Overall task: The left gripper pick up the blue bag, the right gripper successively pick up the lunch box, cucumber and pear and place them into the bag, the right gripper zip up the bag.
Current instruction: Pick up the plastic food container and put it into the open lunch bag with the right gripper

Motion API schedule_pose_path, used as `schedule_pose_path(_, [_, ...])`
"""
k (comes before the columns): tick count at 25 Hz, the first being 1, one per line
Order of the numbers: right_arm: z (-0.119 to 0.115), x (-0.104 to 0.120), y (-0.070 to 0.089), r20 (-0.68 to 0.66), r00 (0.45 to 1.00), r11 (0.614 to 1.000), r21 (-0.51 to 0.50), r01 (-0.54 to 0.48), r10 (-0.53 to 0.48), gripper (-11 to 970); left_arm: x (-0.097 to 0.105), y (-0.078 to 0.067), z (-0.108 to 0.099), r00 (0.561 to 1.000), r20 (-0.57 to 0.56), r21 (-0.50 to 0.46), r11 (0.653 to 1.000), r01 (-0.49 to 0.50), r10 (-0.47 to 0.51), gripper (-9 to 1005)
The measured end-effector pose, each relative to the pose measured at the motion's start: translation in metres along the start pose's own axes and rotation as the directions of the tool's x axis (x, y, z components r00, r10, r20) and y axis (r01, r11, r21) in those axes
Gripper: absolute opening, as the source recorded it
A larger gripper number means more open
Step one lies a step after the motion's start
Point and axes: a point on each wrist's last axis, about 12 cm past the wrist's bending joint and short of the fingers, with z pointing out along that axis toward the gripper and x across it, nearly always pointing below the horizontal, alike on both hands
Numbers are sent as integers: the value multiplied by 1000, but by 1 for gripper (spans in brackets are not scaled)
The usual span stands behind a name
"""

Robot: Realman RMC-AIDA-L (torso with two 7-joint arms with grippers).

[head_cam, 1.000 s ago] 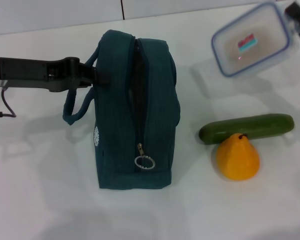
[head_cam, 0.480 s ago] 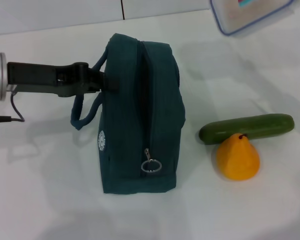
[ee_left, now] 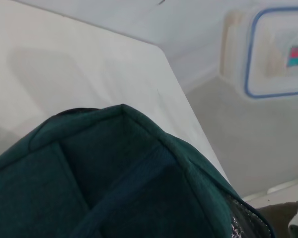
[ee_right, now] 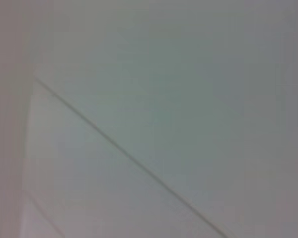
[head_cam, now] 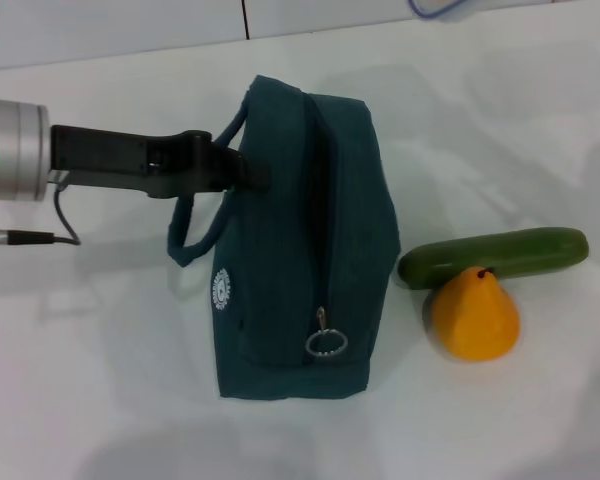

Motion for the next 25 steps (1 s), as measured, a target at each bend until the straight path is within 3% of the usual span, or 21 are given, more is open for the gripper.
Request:
schedule_pose_path(12, [25,24,10,-108,993,992,-106,-68,57,96,-16,0,2,998,54,-21,1000,-12,13,52])
schedule_pose_path(25, [26,55,8,-218,968,987,-78,-143,123,96,-25,8,-19,981,193,-5,1000,22,-21,52])
